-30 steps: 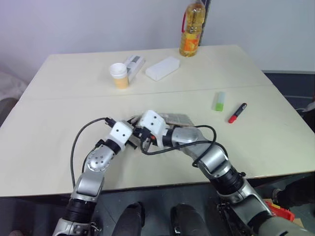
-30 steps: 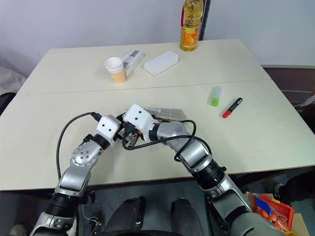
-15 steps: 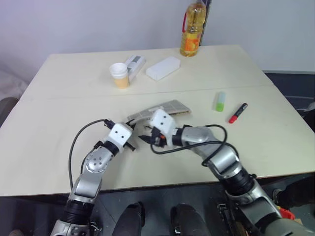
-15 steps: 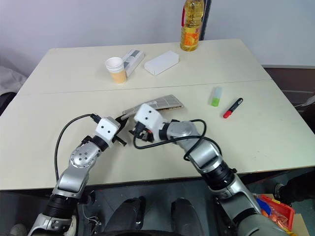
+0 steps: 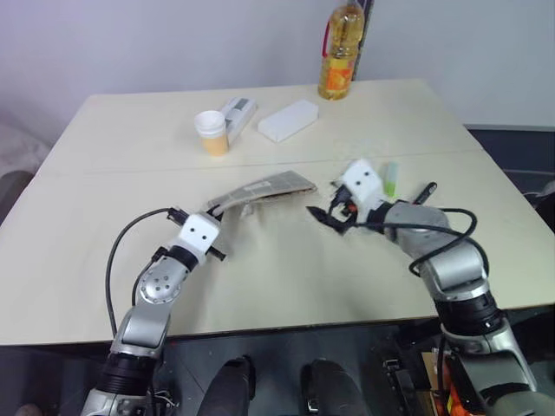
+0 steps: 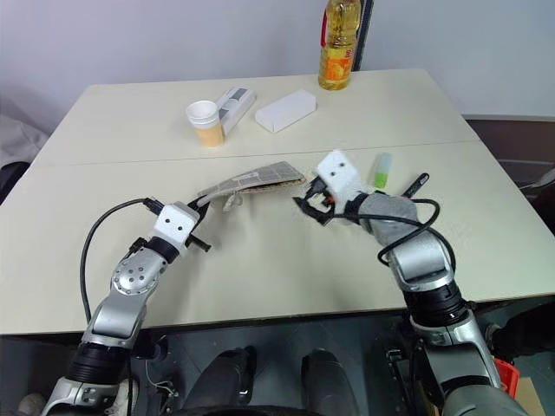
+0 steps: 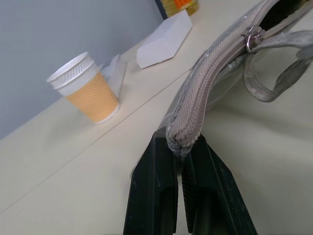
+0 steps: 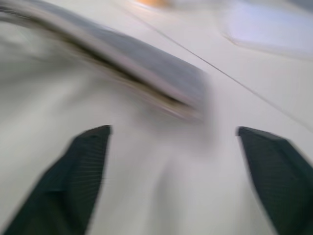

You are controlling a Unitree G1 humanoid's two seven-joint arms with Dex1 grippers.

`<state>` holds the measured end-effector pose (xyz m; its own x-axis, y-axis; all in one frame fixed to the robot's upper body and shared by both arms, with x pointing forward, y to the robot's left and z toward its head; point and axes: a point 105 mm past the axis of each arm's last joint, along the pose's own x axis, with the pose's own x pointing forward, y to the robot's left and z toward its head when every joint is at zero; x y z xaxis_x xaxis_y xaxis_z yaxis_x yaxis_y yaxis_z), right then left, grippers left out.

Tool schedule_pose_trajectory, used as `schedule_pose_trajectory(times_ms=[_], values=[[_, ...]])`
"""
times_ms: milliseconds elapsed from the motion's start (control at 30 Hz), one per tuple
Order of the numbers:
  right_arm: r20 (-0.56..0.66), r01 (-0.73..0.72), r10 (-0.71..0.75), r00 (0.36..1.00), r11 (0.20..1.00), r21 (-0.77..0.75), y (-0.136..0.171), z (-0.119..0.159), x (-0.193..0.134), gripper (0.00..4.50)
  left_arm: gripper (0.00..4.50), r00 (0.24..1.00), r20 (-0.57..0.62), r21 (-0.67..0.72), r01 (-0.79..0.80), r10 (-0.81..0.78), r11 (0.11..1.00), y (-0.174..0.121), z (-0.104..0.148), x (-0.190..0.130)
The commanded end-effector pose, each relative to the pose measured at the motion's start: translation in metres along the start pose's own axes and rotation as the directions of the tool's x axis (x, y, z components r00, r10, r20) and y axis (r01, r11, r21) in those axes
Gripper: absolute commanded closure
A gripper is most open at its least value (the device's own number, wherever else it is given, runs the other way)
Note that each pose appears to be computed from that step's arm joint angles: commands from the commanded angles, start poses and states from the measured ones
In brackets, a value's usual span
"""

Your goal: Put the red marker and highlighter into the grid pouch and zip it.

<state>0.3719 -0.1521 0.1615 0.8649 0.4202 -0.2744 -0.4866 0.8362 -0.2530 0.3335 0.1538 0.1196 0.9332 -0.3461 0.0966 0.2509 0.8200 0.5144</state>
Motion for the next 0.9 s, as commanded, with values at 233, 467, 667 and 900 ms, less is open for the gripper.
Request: schedule_pose_trajectory(times_ms=[233, 467, 667, 900], values=[[-0.151, 0.471, -0.447, 0.882, 0.851, 0.230, -0.092, -0.029, 0.008, 0.00, 4.50, 1.000, -0.016, -0.026, 0.026, -0.026, 0.999, -0.016, 0.004, 0.007], [-0.236, 0.546, -0.492, 0.838, 0.756, 0.362, -0.114, -0.047, 0.021, 0.00, 4.50, 0.999, 0.017, -0.064, 0.043, -0.042, 0.997, -0.019, 0.013, 0.006], [-0.239, 0.525, -0.468, 0.851, 0.766, 0.370, -0.111, -0.054, 0.032, 0.80, 4.50, 0.999, 0.016, -0.071, 0.032, -0.031, 0.997, -0.016, 0.013, 0.005], [-0.185, 0.508, -0.473, 0.861, 0.800, 0.320, -0.109, -0.048, 0.033, 3.61, 4.50, 1.000, 0.005, -0.096, 0.009, -0.008, 0.995, -0.011, 0.011, 0.004]])
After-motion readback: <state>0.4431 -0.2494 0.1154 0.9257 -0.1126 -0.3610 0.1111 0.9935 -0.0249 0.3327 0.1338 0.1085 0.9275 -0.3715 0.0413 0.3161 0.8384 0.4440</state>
